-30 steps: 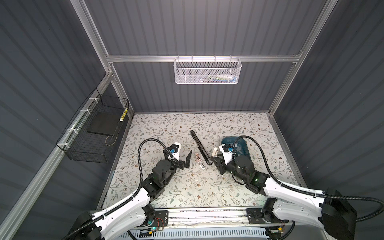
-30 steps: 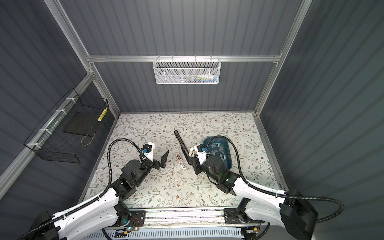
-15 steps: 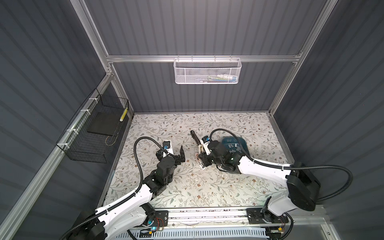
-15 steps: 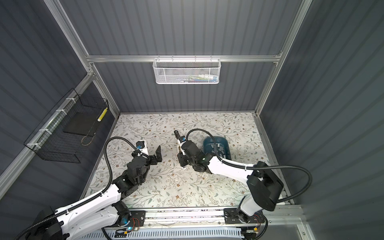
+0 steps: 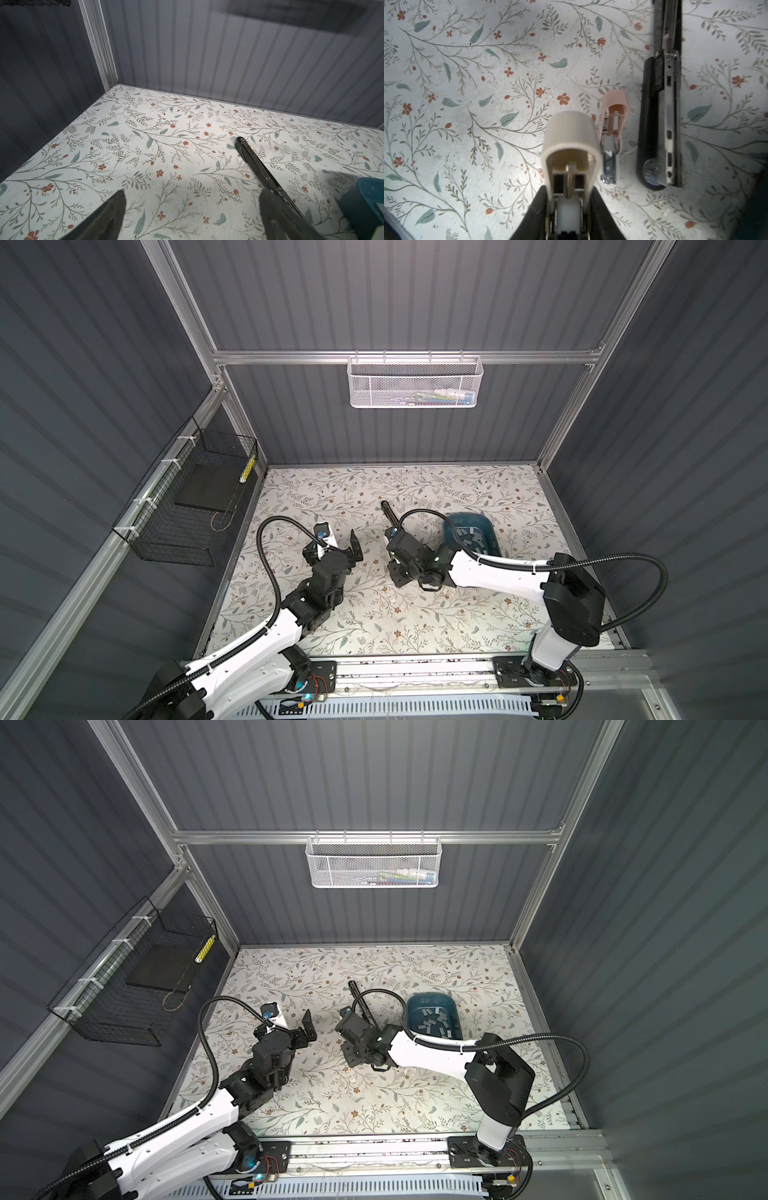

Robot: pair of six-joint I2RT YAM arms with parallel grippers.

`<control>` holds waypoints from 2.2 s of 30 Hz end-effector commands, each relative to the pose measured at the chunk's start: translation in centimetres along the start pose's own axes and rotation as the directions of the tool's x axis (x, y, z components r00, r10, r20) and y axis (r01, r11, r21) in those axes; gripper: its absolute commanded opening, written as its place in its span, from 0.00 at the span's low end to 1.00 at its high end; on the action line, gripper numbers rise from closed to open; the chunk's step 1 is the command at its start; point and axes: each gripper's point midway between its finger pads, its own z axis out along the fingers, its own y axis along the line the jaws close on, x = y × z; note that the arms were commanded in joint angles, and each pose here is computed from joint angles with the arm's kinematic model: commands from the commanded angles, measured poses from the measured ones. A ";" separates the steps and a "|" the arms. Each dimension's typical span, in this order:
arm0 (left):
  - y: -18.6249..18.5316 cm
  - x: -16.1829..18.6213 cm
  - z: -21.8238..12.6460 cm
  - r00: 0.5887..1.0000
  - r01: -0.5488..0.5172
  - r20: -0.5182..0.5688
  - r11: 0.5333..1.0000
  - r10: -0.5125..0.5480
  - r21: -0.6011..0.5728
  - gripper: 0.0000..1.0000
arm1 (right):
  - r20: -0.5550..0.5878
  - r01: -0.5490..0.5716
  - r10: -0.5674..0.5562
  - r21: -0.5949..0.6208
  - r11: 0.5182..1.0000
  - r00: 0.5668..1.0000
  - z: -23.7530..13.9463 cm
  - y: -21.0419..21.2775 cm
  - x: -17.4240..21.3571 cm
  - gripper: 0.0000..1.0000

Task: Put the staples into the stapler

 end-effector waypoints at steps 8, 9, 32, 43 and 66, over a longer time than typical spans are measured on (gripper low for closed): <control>-0.3 -1.0 0.5 0.999 -0.026 -0.040 0.999 0.024 -0.039 1.00 | 0.016 -0.140 0.141 -0.050 0.989 0.990 4.4 1.9 2.7 0.00; -0.3 -1.1 0.4 0.999 -0.025 -0.040 0.999 0.024 -0.040 1.00 | 0.022 -0.145 0.146 -0.047 0.988 0.989 4.5 1.8 2.7 0.00; -0.5 -0.6 0.7 0.998 -0.047 -0.040 0.998 0.046 -0.032 1.00 | 0.016 -0.132 0.131 0.112 0.985 0.991 6.2 0.1 5.1 0.04; -0.7 -0.3 1.0 0.997 -0.058 -0.051 0.998 0.056 -0.029 1.00 | 0.037 -0.130 0.126 0.140 0.982 0.991 5.5 0.2 5.7 0.24; -0.9 -0.2 1.0 0.997 -0.049 -0.057 0.999 0.048 -0.018 1.00 | 0.244 -0.197 0.193 -0.005 0.980 0.951 -4.3 0.0 2.0 0.99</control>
